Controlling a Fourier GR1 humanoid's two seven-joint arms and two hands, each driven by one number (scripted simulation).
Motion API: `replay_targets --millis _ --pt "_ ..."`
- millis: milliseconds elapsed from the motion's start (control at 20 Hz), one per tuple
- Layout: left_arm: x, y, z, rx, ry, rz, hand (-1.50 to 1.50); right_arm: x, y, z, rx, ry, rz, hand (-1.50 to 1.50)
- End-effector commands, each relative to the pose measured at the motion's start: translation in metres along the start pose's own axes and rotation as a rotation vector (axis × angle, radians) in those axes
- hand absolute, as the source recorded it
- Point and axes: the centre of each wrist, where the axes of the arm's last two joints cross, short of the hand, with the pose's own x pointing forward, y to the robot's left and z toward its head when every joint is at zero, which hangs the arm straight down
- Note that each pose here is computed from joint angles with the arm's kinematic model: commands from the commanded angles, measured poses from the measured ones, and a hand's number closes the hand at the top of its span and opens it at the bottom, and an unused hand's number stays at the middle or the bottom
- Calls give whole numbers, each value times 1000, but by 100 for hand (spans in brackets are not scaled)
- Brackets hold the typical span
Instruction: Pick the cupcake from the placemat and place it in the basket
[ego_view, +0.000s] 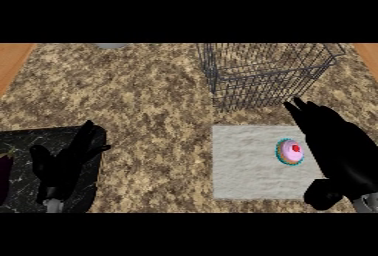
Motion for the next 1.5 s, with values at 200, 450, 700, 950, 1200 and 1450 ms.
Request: replay_targets --millis 200,450,700,950,1200,1450 --pt "-52 2 20 6 250 -37 0 -1 13 -5 -17 68 -8 -150" --pt "-40 6 21 30 232 -40 0 12 37 -9 -10 61 -26 -150" --pt "-44 8 12 29 231 -31 0 -3 56 -25 16 86 29 -150" --pt "-37 17 5 31 225 -32 0 4 74 -33 70 140 59 -150" --pt "-61 14 16 39 247 -42 0 -6 68 -41 90 138 53 -150" --pt "-52 4 16 28 235 -19 0 -4 88 -46 63 148 42 -150"
